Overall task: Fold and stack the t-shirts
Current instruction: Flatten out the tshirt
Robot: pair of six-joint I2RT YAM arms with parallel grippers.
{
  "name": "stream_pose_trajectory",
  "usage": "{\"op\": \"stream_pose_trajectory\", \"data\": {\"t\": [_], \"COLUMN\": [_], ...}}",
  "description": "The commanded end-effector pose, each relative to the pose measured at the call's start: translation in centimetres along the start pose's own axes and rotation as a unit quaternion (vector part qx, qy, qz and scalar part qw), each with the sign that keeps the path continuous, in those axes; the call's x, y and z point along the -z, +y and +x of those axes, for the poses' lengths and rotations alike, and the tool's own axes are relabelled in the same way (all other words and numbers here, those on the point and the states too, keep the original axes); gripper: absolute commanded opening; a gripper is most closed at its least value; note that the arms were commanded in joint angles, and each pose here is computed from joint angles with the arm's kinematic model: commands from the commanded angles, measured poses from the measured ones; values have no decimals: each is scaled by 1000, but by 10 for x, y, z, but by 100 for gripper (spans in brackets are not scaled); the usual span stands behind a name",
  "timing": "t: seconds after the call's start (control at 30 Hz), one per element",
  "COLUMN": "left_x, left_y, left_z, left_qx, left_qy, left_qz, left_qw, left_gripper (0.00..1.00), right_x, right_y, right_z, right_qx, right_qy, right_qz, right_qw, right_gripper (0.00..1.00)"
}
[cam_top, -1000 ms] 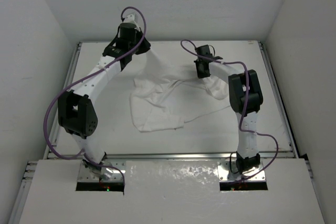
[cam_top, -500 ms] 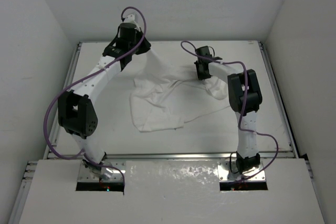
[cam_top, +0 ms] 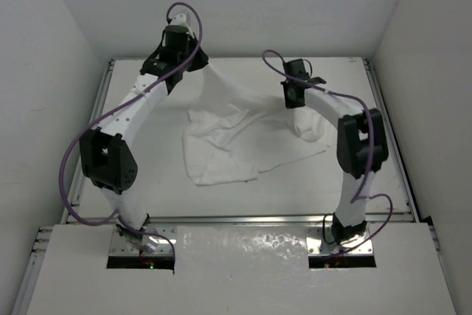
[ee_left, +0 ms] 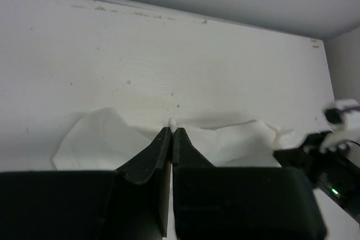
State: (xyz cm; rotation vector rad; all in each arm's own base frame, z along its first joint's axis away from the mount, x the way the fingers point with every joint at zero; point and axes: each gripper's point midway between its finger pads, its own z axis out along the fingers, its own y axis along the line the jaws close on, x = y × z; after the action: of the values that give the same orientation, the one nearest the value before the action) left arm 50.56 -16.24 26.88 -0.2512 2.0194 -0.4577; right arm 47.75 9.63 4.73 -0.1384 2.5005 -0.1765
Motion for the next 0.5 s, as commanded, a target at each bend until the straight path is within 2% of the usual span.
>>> {"op": "stream_pose_trajectory", "data": {"t": [0.0,0.03,0.07,0.13,0.2,0.23,0.33,0.43,0.47], "left_x": [41,51,77,104,159,159,228,263,291], "left_y": [-19,-23,-33,-41,-52,-51,-59,-60,-61], "left_z": [-86,-97,-118,-134,-151,-148,-163,-160,-163], "left_qx": [-11,-14,-15,-15,-11,-9,-4,-6,-6], "left_qy": [-97,-109,-130,-151,-186,-181,-223,-238,-257], "left_qz": [12,14,21,34,61,60,87,104,117], "left_qw": [995,994,991,988,981,982,971,966,959], "left_gripper": [0,0,0,0,0,0,0,0,0], "right_x": [97,126,141,166,226,221,274,292,309], "right_y": [-32,-40,-44,-53,-67,-64,-63,-67,-73], "right_z": [-55,-57,-57,-47,-47,-41,-29,-14,-9], "right_qx": [-48,-56,-59,-73,-101,-101,-105,-108,-118], "right_qy": [-106,-125,-133,-142,-195,-185,-237,-249,-272], "right_qz": [21,20,20,22,11,8,-45,-53,-51], "right_qw": [993,990,989,987,976,977,965,961,954], "right_gripper": [0,0,0,0,0,0,0,0,0]}}
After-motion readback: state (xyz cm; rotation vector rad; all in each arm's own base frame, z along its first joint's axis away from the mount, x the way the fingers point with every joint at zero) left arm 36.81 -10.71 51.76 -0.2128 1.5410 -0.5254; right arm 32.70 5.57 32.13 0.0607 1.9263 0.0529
